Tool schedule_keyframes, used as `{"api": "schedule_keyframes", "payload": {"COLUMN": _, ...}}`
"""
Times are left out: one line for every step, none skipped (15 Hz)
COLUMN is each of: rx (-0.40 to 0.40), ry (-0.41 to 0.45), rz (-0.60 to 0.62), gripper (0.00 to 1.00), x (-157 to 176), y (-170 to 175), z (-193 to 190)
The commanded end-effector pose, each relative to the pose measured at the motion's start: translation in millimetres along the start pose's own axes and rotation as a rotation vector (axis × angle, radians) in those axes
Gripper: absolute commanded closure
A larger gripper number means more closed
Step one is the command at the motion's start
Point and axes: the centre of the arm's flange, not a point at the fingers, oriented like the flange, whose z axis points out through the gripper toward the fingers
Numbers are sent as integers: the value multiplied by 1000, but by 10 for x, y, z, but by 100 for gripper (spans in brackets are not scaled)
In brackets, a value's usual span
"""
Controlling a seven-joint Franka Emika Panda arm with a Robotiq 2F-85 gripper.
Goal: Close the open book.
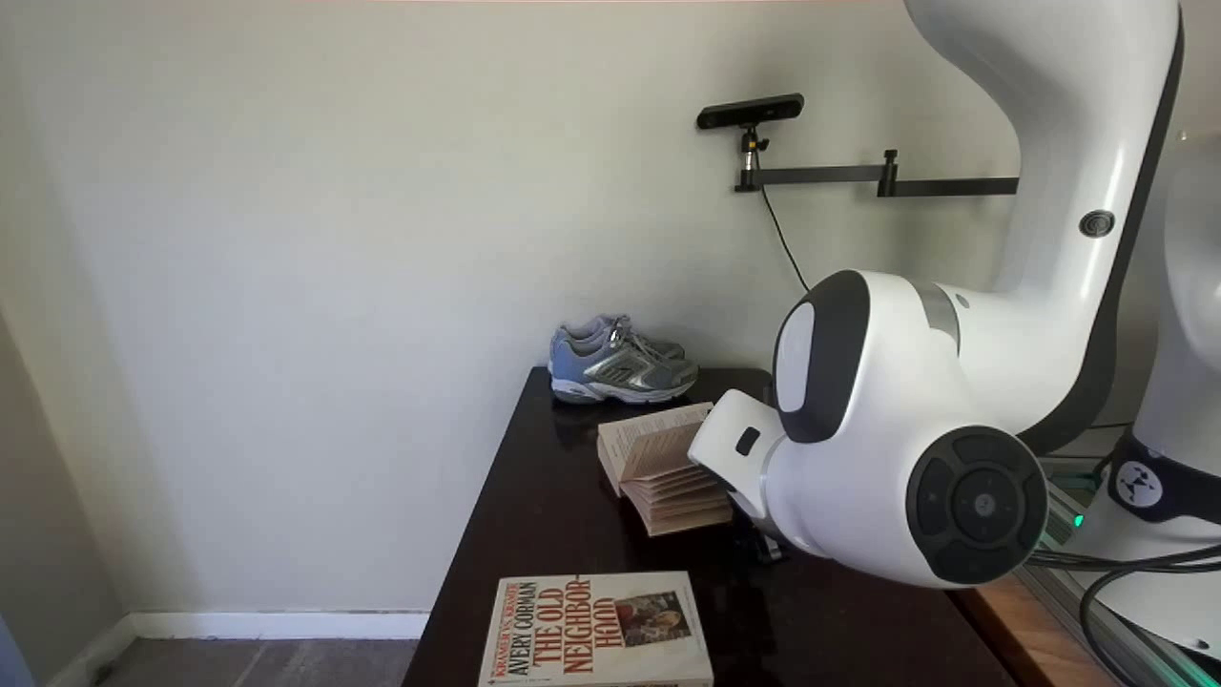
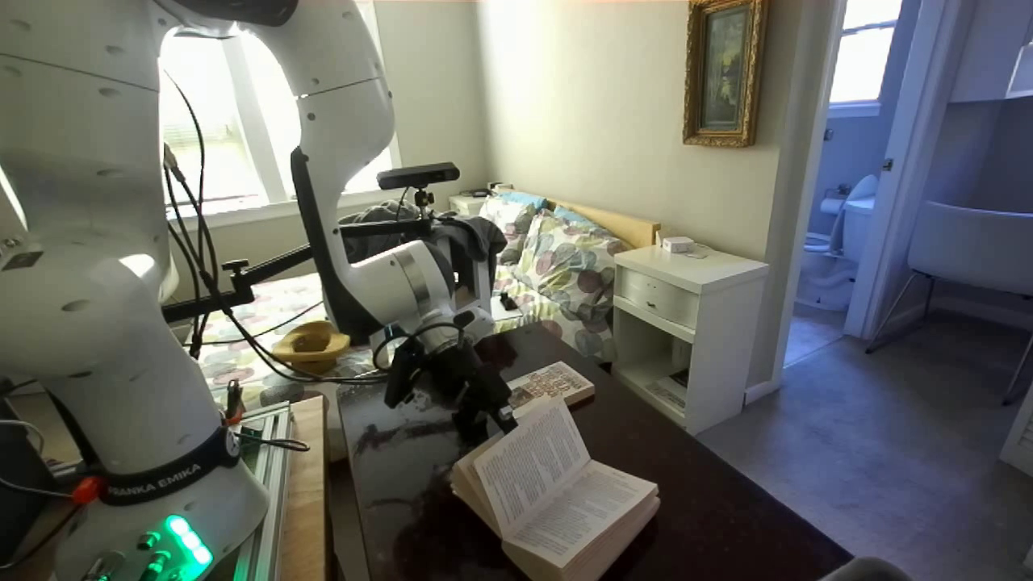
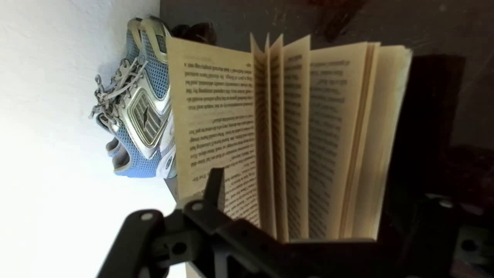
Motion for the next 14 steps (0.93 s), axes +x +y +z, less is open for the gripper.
{"api": "schedule_keyframes", "payload": {"rx": -52, "ry": 25, "rz": 37, "gripper": 0, "x": -29, "y": 162, "z": -35}}
{"api": "schedule_keyframes", "payload": {"rx": -62, "ry": 25, "rz": 44, "gripper": 0, "x": -30, "y": 195, "z": -45}}
{"api": "schedule_keyframes", "payload": {"rx": -73, "ry": 23, "rz": 52, "gripper": 0, "x": -31, "y": 234, "z": -55}}
{"api": "schedule_keyframes", "payload": {"rx": -81, "ry": 22, "rz": 61, "gripper": 0, "x": -32, "y": 269, "z": -58}}
{"api": "schedule_keyframes", "payload": {"rx": -83, "ry": 23, "rz": 75, "gripper": 0, "x": -35, "y": 310, "z": -63}}
{"api": "schedule_keyframes", "payload": {"rx": -86, "ry": 22, "rz": 91, "gripper": 0, "x": -39, "y": 354, "z": -73}}
{"api": "schedule_keyframes", "payload": {"rx": -86, "ry": 23, "rz": 108, "gripper": 0, "x": -40, "y": 395, "z": -85}}
{"api": "schedule_keyframes", "payload": {"rx": -85, "ry": 23, "rz": 126, "gripper": 0, "x": -46, "y": 439, "z": -96}}
{"api": "schedule_keyframes", "payload": {"rx": -83, "ry": 20, "rz": 143, "gripper": 0, "x": -54, "y": 479, "z": -105}}
{"api": "schedule_keyframes", "payload": {"rx": -82, "ry": 17, "rz": 158, "gripper": 0, "x": -57, "y": 518, "z": -108}}
{"api": "schedule_keyframes", "payload": {"rx": -79, "ry": 9, "rz": 171, "gripper": 0, "x": -62, "y": 555, "z": -97}}
{"api": "schedule_keyframes", "payload": {"rx": -70, "ry": -3, "rz": 186, "gripper": 0, "x": -74, "y": 594, "z": -75}}
{"api": "schedule_keyframes", "payload": {"rx": -72, "ry": -11, "rz": 197, "gripper": 0, "x": -86, "y": 625, "z": -61}}
{"api": "schedule_keyframes", "payload": {"rx": -68, "ry": -23, "rz": 208, "gripper": 0, "x": -96, "y": 665, "z": -46}}
